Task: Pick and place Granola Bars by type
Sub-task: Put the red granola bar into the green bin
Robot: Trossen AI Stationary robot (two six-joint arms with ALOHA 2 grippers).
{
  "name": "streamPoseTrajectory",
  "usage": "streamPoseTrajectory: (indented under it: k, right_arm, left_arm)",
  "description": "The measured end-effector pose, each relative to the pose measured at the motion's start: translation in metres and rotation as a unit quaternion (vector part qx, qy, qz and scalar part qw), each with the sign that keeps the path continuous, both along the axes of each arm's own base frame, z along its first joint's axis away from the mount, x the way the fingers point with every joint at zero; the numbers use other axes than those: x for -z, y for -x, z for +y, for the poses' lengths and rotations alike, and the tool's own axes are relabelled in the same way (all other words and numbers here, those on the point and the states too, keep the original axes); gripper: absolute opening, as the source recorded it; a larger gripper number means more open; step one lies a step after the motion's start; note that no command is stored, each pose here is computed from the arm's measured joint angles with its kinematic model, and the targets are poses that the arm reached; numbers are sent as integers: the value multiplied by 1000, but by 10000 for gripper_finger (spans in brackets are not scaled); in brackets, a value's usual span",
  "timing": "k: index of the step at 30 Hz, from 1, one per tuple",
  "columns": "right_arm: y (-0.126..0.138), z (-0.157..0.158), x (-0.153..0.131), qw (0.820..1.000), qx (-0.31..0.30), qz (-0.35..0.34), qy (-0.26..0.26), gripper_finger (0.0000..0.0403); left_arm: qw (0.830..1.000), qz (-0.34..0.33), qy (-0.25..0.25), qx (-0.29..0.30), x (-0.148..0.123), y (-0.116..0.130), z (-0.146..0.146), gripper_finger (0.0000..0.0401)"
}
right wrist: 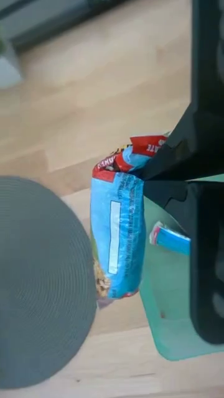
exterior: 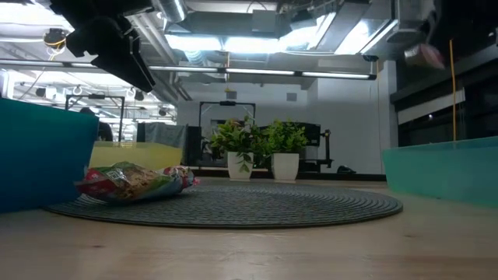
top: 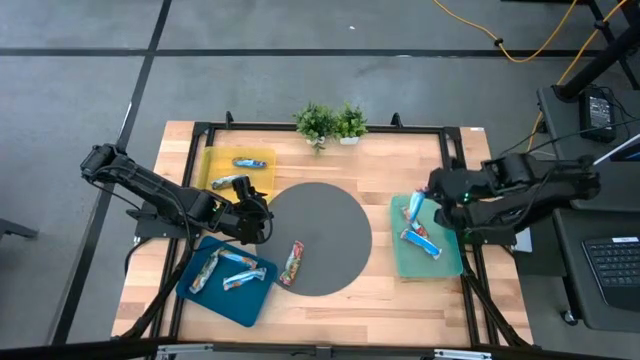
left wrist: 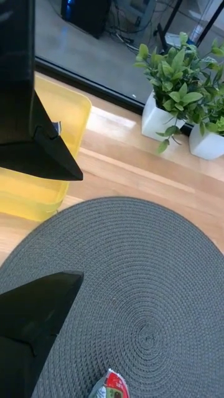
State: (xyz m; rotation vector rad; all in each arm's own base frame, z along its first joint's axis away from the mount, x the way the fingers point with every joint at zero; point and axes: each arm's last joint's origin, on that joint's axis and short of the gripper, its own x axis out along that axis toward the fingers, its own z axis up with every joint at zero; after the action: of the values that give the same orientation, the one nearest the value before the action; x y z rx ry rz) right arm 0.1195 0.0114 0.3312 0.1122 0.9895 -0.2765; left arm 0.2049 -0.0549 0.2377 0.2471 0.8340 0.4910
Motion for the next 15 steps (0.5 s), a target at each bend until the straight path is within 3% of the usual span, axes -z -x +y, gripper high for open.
streamPoseTrajectory:
  k: [8,15]
  right_arm:
    - [14,1,53,997,60,13,-41,2]
    - [27,1,76,991,120,1,-67,2]
  left_arm:
    - [1000,0,0,0,0,0,0,241]
    - [1000,0,0,0,0,0,0,241]
